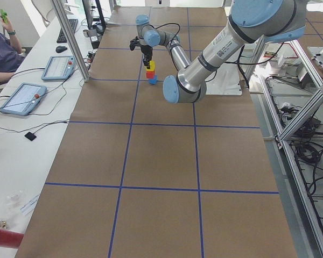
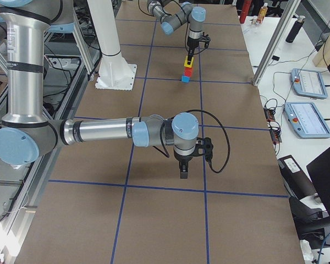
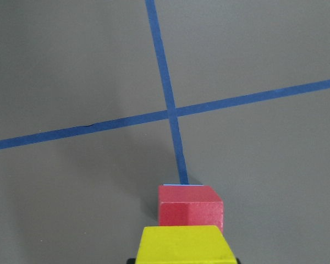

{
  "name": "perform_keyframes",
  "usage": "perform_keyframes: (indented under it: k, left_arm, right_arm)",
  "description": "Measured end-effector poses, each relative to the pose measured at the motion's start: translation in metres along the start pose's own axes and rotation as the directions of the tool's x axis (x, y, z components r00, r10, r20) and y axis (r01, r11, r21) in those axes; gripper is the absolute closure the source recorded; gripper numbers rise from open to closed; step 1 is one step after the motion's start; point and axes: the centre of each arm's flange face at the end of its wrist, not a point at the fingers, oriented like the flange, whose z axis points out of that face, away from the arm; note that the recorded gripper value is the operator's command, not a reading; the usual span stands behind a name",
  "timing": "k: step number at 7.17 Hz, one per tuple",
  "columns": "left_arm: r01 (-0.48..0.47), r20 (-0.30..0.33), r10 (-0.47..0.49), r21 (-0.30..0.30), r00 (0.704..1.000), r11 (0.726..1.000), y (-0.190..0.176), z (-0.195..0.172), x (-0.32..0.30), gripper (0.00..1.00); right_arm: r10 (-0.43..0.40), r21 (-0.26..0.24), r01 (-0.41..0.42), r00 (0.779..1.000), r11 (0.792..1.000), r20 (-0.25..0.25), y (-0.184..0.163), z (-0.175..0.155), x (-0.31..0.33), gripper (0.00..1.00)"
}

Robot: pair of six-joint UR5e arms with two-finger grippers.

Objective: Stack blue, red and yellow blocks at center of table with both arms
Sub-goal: 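Lower the yellow cube onto the red cube and open the left gripper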

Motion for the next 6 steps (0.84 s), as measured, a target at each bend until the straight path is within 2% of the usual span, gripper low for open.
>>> perform_keyframes:
  k: [6]
  left_arm:
    - [0.005,0.007,-0.005,-0.014,1.000,1.000,0.000,0.014,0.008,1.00]
  right_arm:
    - [0.000,-0.002,0.000,1.000,1.000,0.000,-0.002,0.000,-0.001,0.00]
